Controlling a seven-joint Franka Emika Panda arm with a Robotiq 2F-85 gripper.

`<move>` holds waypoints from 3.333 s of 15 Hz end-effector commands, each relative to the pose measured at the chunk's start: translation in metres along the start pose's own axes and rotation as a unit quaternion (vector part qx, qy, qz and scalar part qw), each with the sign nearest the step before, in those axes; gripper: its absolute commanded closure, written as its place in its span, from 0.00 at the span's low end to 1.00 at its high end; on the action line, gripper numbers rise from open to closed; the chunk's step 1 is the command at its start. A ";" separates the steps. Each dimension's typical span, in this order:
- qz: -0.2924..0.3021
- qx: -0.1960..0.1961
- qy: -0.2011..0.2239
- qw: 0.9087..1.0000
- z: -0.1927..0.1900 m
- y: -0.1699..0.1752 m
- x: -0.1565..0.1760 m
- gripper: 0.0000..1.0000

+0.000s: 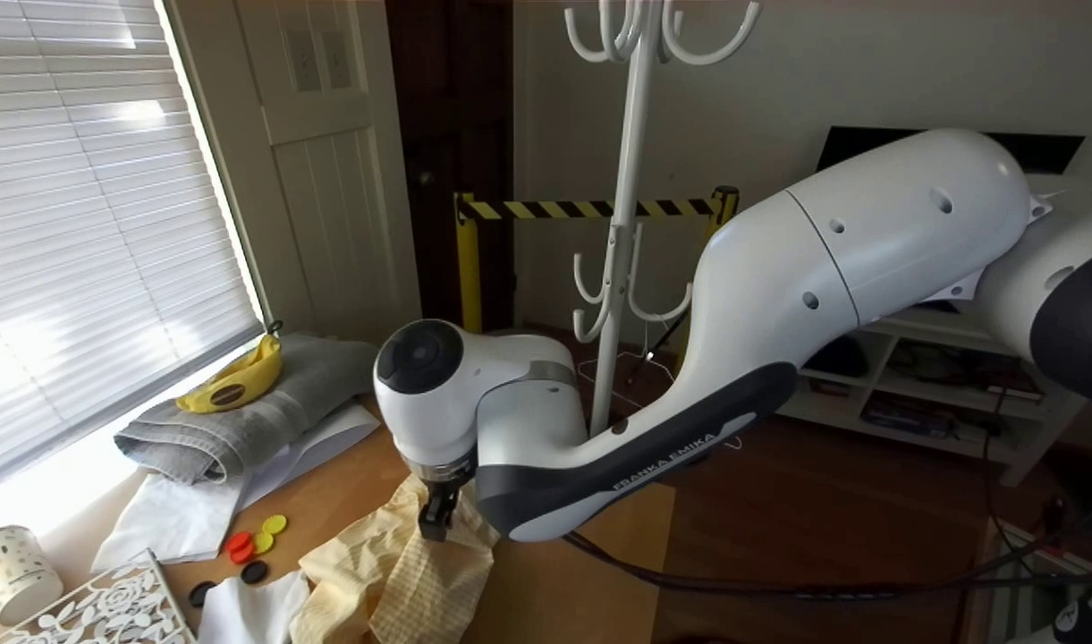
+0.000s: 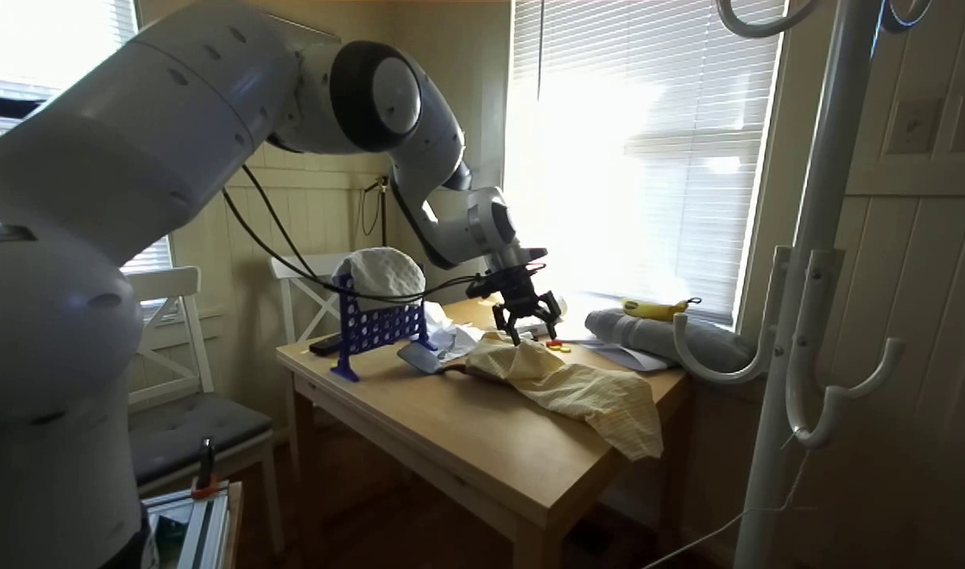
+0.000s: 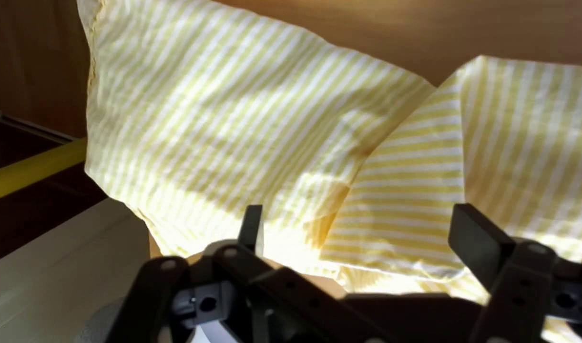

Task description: Hang the towel on the white stand.

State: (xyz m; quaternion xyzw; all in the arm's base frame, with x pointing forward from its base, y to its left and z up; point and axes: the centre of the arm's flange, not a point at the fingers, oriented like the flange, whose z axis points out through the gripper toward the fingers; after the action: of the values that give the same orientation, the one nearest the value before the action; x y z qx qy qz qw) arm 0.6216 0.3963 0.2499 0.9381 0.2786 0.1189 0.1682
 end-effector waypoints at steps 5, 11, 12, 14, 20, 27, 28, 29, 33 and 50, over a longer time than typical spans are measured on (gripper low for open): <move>-0.018 -0.007 0.043 0.999 0.011 -0.018 0.052 0.00; -0.019 -0.004 0.039 0.999 0.024 -0.012 0.054 0.32; -0.021 -0.001 0.036 0.999 0.024 -0.013 0.054 0.41; -0.032 0.011 0.027 0.999 0.023 -0.019 0.054 0.55; -0.037 0.007 -0.048 0.998 0.000 -0.050 0.025 0.98; -0.013 -0.044 -0.056 0.997 -0.034 -0.052 0.006 0.99; -0.008 -0.070 -0.037 0.997 -0.053 -0.049 0.001 0.99; 0.001 -0.093 -0.016 0.996 -0.070 -0.046 -0.003 0.99; 0.053 -0.162 0.048 0.984 -0.153 -0.038 -0.027 0.99; 0.263 -0.278 0.184 0.905 -0.352 0.052 -0.055 0.99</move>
State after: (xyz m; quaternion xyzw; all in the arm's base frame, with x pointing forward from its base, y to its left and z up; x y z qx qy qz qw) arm 0.5167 0.4272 0.5208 0.8722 0.0601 0.3607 0.3249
